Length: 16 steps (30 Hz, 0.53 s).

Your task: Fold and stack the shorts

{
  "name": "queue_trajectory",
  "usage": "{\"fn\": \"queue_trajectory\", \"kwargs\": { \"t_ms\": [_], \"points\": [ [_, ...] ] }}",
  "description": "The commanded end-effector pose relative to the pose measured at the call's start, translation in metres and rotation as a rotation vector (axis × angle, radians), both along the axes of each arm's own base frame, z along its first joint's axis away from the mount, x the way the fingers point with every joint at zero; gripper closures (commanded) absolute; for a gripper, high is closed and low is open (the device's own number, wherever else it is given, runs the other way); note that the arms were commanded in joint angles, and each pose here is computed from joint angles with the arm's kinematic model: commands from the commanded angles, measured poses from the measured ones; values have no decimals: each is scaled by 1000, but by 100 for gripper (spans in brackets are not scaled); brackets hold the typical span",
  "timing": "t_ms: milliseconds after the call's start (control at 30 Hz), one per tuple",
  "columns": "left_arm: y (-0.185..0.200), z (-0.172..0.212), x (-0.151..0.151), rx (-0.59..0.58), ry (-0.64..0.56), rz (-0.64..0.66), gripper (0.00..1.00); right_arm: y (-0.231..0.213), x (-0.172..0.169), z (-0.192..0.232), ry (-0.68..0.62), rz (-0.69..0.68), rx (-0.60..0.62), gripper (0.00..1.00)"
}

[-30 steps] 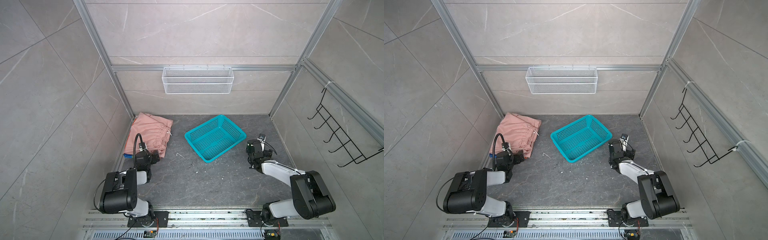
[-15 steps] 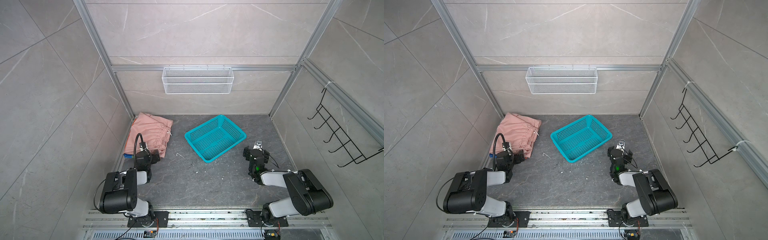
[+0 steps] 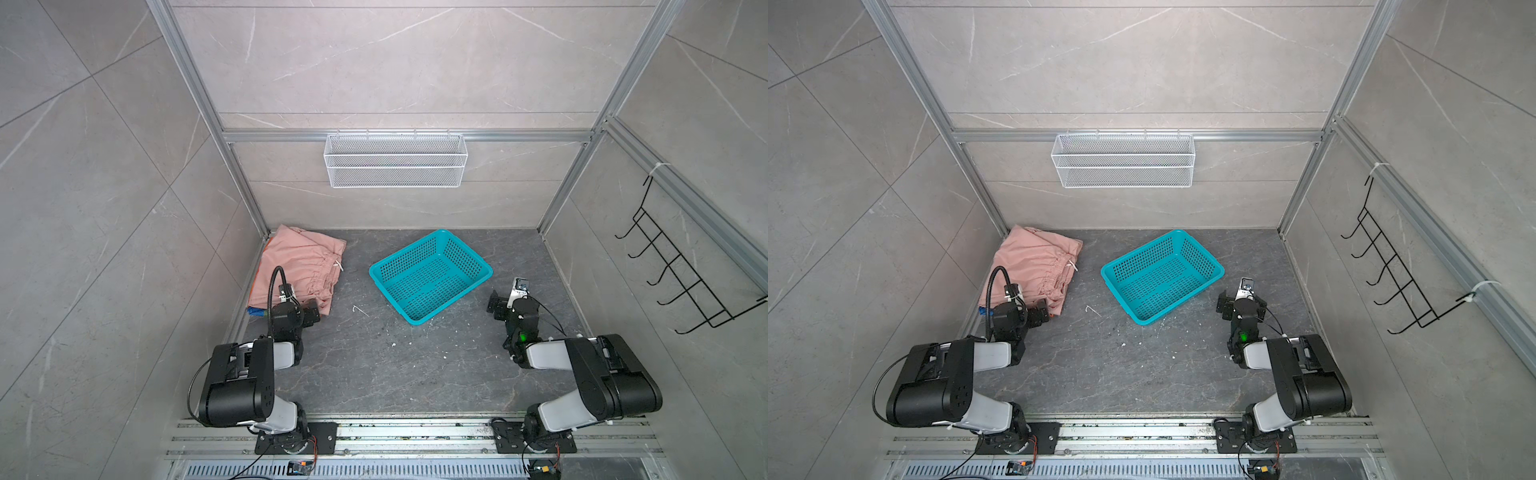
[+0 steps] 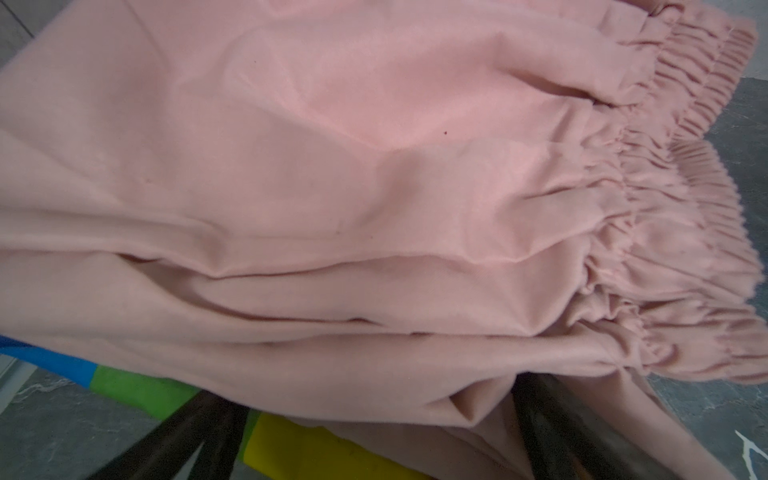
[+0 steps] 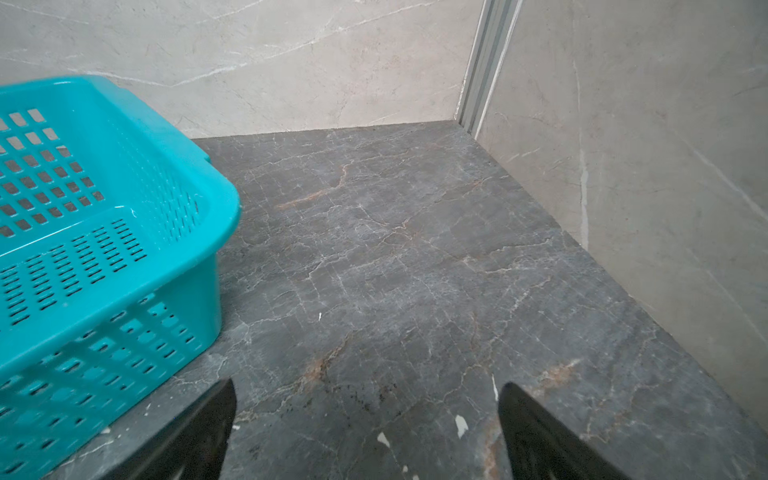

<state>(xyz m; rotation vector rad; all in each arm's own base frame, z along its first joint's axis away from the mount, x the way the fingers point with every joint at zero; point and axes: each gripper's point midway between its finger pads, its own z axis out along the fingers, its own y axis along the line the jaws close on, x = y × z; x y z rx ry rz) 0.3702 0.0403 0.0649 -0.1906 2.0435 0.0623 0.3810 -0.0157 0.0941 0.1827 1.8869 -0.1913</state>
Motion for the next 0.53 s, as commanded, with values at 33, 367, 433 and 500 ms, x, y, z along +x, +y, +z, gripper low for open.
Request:
{"fn": "queue_trajectory", "kwargs": {
  "t_ms": [33, 367, 433, 500],
  "points": [
    [-3, 23, 14, 22, -84, -27, 0, 2, 1, 4, -22, 11, 16, 0],
    [-3, 23, 15, 23, -84, -28, 0, 2, 2, 4, -23, 12, 15, 0],
    [-3, 23, 14, 23, -82, -27, 0, 2, 2, 4, -22, 12, 15, 0],
    [-3, 23, 14, 23, -83, -27, 0, 2, 2, 4, -22, 12, 15, 0]
  ]
}}
